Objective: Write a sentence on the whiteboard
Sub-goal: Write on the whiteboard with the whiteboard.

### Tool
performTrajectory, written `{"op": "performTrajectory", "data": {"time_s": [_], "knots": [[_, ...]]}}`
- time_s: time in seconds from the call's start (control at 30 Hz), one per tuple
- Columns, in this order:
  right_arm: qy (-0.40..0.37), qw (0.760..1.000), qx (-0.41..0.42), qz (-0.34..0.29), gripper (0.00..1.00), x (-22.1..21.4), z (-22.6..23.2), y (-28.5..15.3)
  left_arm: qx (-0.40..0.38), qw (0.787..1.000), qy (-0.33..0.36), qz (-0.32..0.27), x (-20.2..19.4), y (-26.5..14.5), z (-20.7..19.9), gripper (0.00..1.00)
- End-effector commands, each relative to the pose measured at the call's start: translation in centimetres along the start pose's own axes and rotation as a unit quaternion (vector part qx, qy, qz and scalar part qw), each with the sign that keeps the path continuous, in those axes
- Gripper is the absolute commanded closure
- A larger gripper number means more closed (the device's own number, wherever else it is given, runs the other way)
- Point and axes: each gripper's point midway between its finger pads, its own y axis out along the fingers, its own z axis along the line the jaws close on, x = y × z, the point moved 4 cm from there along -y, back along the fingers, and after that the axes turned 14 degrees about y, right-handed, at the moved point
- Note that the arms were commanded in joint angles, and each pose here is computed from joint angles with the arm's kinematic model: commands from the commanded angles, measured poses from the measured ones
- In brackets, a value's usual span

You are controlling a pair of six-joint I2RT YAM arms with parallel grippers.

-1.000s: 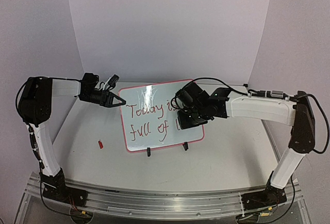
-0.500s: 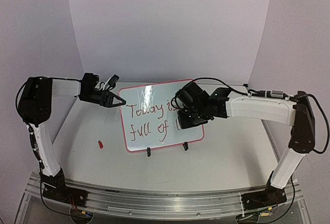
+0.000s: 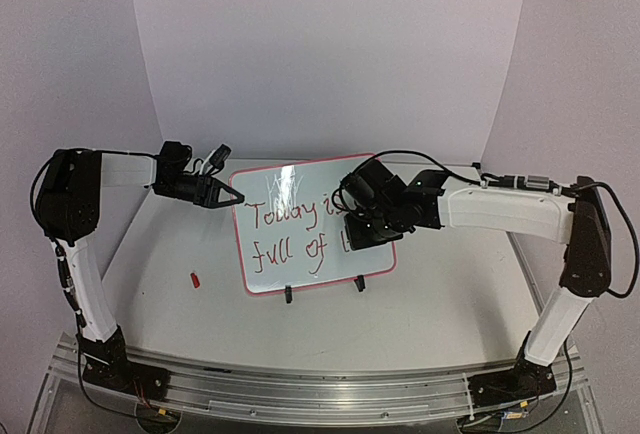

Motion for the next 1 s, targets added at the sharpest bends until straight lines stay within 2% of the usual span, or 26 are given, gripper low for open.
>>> {"op": "performTrajectory", "data": {"time_s": [0.0, 0.47, 0.8, 0.97], "knots": [[0.013, 1.0, -0.006, 0.006, 1.0, -0.4, -0.6, 0.1, 0.029, 0.998, 0.027, 0.039, -1.7, 1.3, 1.2, 1.0], [0.02, 0.999, -0.013, 0.03, 1.0, -1.7, -1.2, 0.5, 0.028, 0.998, 0.026, 0.039, -1.8, 1.3, 1.2, 1.0], [0.014, 0.999, -0.028, -0.019, 1.0, 0.4, -1.4, -0.7, 0.028, 0.999, 0.026, 0.039, -1.8, 1.3, 1.2, 1.0], [0.013, 0.999, -0.021, -0.024, 1.0, 1.0, -0.9, -1.0, 0.028, 0.999, 0.026, 0.038, -1.7, 1.3, 1.2, 1.0]]}}
